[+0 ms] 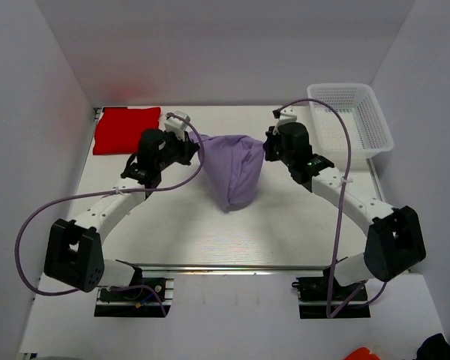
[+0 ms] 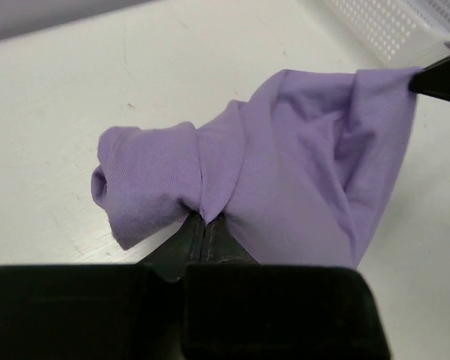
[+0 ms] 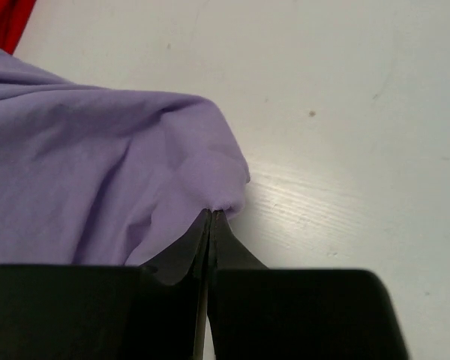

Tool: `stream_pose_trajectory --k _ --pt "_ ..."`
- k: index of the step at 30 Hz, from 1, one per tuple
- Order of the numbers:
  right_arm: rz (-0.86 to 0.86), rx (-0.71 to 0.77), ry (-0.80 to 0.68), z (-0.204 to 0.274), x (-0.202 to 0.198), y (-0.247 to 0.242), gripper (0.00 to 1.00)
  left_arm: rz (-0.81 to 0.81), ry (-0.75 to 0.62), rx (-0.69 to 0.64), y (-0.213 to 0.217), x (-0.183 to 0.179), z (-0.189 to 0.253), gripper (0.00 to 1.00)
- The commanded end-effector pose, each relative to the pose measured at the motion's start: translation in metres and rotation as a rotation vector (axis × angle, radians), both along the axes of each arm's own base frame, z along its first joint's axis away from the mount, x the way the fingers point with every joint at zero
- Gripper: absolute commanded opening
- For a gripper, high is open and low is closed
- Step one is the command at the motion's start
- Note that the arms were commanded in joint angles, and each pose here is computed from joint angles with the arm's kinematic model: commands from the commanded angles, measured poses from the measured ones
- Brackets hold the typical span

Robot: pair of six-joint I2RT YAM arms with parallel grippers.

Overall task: Fold and stack the t-shirts
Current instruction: Flatten out the tshirt

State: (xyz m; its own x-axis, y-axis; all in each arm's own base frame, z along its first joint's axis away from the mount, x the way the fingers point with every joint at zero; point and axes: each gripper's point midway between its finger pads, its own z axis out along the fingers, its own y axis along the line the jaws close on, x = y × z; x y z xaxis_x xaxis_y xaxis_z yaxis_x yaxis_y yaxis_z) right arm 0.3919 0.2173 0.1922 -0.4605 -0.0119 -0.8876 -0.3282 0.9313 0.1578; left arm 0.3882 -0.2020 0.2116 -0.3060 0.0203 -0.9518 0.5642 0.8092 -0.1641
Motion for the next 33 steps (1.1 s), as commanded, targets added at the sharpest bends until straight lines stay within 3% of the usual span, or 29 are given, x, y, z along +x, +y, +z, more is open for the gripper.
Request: stream_pose_trajectory --k 1,9,18,26,33 --pt "-0.083 0.046 -0.28 0.104 0.014 -0.018 0.0 0.067 -0.202 -0.039 0.013 0.002 0.092 0.0" --pt "-0.201 0.073 -0.62 0.242 -0.021 -0.069 0.0 0.227 -0.371 -0.029 0.055 -0.022 0.192 0.0" --pt "-0.258 0.057 -0.848 0.331 -0.081 -0.115 0.0 0.268 -0.499 0.008 0.084 -0.071 0.256 0.0" --pt "-0.211 0.081 -0.956 0.379 -0.127 -0.131 0.0 0.012 -0.646 -0.103 0.061 -0.145 0.308 0.0" --pt "-0.128 0.122 -1.055 0.41 -0.17 -0.136 0.0 -0.035 -0.671 -0.135 0.058 -0.163 0.329 0.0"
